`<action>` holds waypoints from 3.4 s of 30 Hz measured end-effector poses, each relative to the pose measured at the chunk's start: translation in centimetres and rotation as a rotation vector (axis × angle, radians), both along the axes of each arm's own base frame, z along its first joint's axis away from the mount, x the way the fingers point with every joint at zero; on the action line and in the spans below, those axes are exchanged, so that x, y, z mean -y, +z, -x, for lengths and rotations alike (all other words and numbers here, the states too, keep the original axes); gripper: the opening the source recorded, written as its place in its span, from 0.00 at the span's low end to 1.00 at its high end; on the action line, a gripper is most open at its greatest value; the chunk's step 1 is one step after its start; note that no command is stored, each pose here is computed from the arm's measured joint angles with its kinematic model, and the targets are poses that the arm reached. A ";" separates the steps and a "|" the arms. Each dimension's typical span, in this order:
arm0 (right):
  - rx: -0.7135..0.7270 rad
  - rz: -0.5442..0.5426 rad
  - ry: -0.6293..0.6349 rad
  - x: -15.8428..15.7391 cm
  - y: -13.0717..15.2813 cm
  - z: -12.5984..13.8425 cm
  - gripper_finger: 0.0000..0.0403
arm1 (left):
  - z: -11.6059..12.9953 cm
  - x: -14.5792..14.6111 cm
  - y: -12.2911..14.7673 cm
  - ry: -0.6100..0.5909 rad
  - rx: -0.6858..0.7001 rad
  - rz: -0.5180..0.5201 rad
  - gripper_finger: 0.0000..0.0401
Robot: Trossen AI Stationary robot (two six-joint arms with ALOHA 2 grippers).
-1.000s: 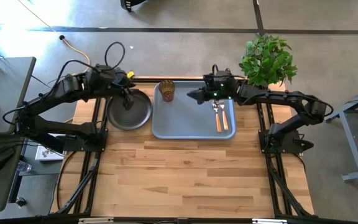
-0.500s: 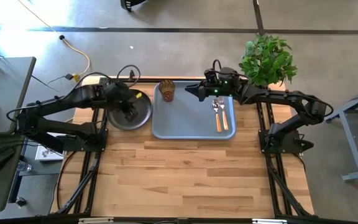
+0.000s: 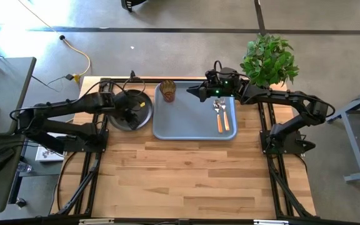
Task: Pick and place plate/cup/fork/spoon on tray
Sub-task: Put the black plate on the gray serving tray
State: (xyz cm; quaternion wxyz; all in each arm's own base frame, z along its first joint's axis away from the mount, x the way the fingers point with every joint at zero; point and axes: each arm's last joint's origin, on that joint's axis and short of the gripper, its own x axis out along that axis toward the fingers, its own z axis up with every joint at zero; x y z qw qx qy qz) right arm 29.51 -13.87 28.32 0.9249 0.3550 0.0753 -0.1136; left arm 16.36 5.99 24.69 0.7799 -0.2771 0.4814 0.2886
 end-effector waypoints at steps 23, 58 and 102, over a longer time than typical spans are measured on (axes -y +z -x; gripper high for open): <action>-0.033 -0.015 -0.005 0.0 -0.3 0.1 0.32 | -4.8 0.7 -6.9 -0.078 -0.219 0.060 0.42; -0.087 -0.042 -0.005 -0.1 -0.9 0.2 0.32 | -6.8 2.1 -9.1 -0.164 -0.467 0.000 0.02; 0.082 -0.243 -0.056 -3.9 0.4 -1.7 0.32 | -1.7 8.3 2.5 -0.807 -0.258 -0.311 0.01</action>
